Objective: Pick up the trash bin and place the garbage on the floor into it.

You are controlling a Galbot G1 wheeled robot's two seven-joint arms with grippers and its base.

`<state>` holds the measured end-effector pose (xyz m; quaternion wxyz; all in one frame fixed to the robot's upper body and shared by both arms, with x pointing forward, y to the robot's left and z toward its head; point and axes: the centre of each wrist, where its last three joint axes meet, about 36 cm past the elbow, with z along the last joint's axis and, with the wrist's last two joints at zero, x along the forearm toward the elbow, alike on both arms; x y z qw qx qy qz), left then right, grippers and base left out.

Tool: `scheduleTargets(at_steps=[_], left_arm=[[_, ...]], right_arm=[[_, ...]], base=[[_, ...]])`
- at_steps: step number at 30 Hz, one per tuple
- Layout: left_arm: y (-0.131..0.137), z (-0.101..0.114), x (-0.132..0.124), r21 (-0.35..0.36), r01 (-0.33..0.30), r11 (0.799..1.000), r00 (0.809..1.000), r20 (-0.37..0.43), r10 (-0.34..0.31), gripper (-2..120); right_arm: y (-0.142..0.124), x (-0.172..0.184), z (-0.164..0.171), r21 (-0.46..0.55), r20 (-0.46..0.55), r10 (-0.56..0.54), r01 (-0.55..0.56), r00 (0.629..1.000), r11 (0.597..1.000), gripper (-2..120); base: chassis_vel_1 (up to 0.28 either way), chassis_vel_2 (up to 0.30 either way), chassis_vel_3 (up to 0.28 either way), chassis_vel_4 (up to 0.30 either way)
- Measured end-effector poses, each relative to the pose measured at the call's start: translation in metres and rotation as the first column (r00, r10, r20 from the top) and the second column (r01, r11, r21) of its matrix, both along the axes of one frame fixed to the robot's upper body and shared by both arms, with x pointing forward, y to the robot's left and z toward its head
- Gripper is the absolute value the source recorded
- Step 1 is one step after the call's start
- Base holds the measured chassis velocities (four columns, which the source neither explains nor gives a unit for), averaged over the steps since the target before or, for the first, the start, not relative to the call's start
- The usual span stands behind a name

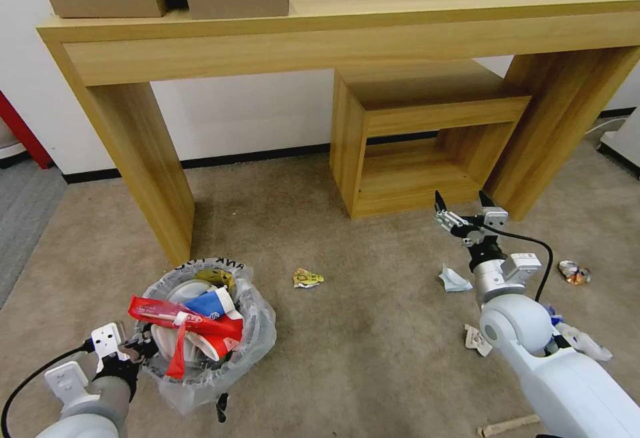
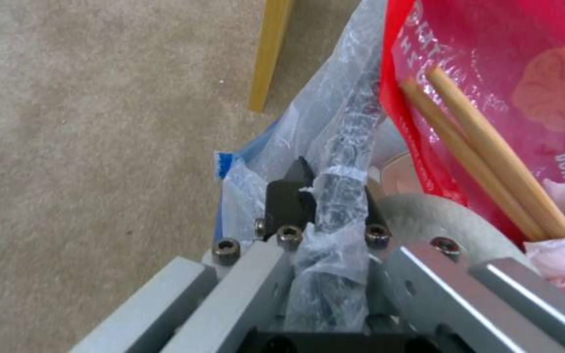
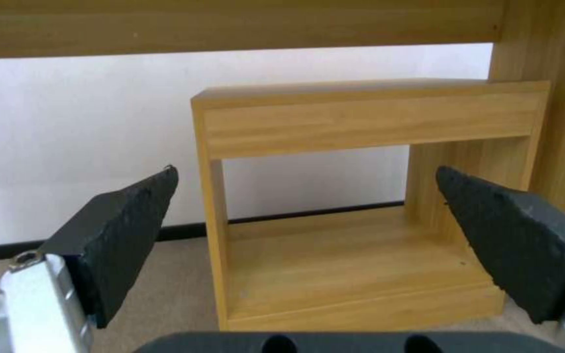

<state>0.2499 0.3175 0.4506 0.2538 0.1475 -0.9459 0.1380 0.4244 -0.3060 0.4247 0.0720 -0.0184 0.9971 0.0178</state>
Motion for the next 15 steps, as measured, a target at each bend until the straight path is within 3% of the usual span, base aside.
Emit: scheduleTargets(at_steps=[15], left_arm=[[0.0013, -0.001, 0.0013, 0.0, -0.002, 1.0, 1.0, 0.0, 0.002, 1]], right_arm=[[0.0061, 0.002, -0.0017, 0.007, -0.001, 0.023, -0.023, 1.0, 1.0, 100]], base=[[-0.071, 0.063, 0.064, -0.063]])
